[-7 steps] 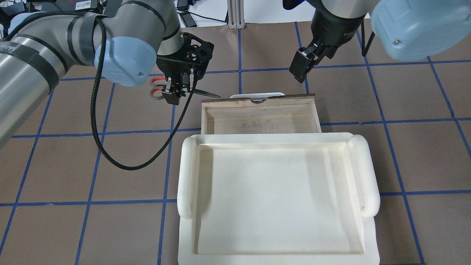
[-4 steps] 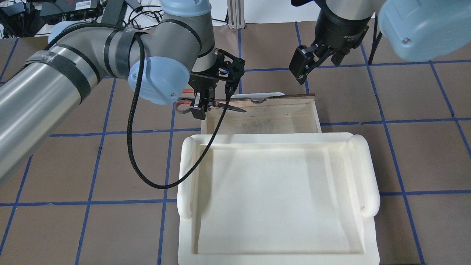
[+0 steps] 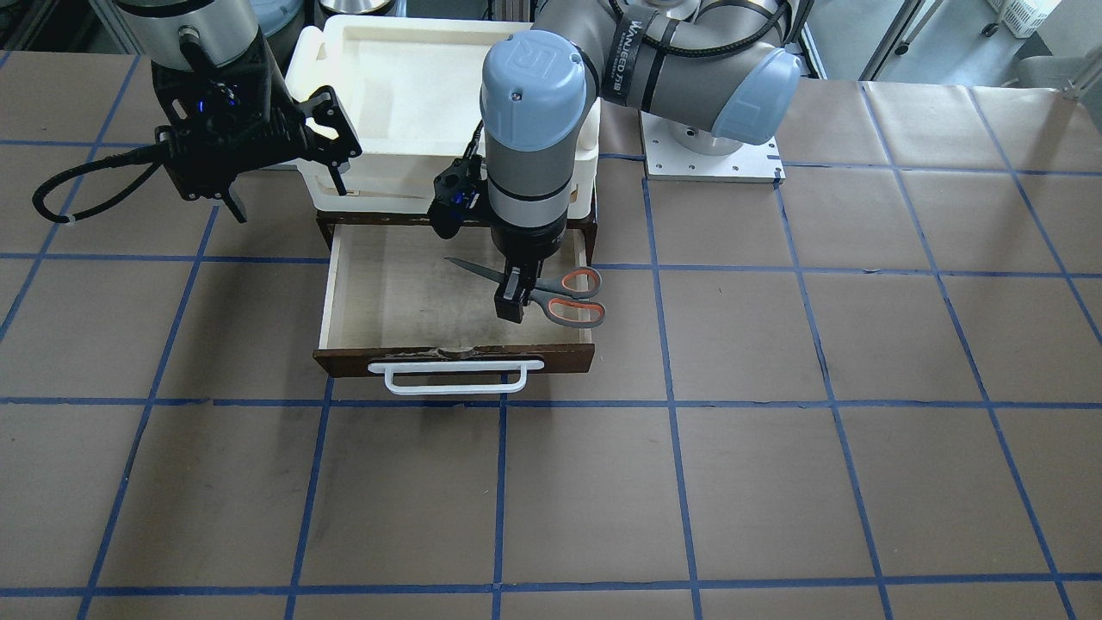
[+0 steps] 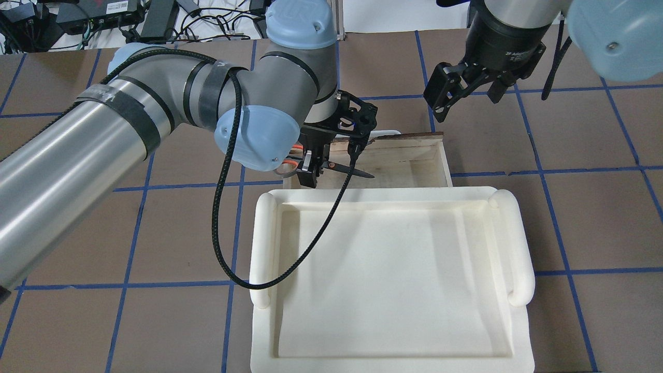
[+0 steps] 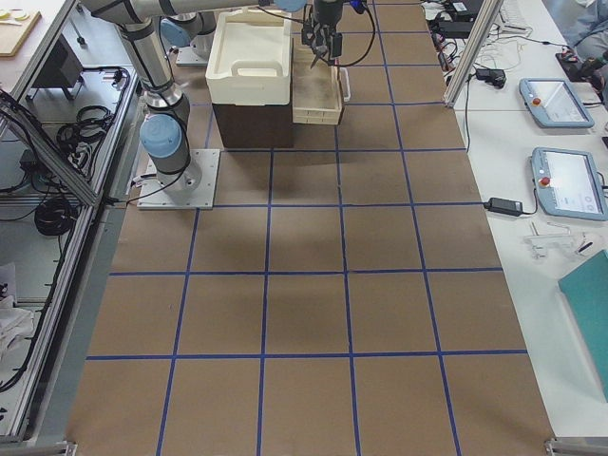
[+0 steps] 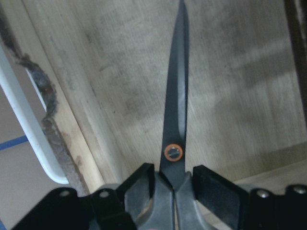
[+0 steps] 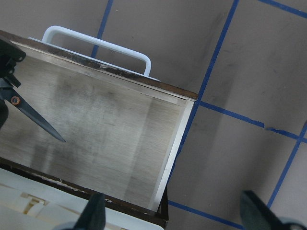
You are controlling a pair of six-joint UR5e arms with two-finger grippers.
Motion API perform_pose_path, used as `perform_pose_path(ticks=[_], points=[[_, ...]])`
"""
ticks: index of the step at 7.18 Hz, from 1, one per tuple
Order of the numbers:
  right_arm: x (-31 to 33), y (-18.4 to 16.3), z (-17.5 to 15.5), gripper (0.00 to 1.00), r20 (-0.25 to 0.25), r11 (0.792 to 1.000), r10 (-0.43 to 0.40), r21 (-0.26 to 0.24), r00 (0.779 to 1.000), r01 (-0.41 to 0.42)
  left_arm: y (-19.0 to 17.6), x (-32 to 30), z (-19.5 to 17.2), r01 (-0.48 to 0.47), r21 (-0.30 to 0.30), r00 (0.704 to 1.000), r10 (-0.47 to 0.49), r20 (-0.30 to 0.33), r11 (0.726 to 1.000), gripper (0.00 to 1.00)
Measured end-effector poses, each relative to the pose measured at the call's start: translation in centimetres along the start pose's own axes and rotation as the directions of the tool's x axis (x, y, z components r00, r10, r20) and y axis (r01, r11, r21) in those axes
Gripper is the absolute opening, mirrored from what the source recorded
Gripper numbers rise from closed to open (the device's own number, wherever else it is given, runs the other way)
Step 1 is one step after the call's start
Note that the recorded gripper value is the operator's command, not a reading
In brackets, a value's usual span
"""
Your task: Place scissors in drawer with both arms
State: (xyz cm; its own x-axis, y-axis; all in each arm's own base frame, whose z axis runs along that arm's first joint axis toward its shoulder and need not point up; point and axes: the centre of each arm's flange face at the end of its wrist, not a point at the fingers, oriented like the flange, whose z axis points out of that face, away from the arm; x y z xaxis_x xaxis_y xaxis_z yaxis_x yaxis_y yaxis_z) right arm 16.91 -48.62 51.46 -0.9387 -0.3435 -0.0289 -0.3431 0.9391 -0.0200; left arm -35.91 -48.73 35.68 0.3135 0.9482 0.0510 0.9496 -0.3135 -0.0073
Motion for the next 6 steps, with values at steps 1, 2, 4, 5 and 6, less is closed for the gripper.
perform_pose_path(ticks=[1, 2, 4, 5, 6], points=[[0.0, 0.1, 0.0, 1.0, -0.001, 1.0, 0.001, -0.001, 1.0, -0.001, -1.5, 0.5, 0.4, 0.002, 0.0, 1.0, -0.002, -0.004, 1.0, 0.0], [0.1, 0.1, 0.1, 1.0, -0.002, 1.0, -0.001, 0.0, 1.0, 0.001, -2.5, 0.8, 0.8, 0.005, 0.0, 1.0, -0.005, -0.009, 1.0, 0.0], [0.1, 0.1, 0.2, 1.0, -0.003, 1.0, -0.003, 0.001, 1.0, 0.003, -3.2, 1.2, 1.9, 0.013, 0.0, 1.0, -0.013, -0.008, 1.0, 0.77], [0.1, 0.2, 0.2, 1.0, -0.003, 1.0, -0.003, 0.001, 1.0, 0.003, -3.3, 1.3, 2.3, 0.017, 0.001, 1.0, -0.017, -0.004, 1.0, 0.92], [0.1, 0.2, 0.3, 1.0, -0.003, 1.0, -0.003, 0.001, 1.0, 0.003, -3.3, 1.3, 2.4, 0.019, 0.001, 1.0, -0.019, 0.004, 1.0, 0.92]])
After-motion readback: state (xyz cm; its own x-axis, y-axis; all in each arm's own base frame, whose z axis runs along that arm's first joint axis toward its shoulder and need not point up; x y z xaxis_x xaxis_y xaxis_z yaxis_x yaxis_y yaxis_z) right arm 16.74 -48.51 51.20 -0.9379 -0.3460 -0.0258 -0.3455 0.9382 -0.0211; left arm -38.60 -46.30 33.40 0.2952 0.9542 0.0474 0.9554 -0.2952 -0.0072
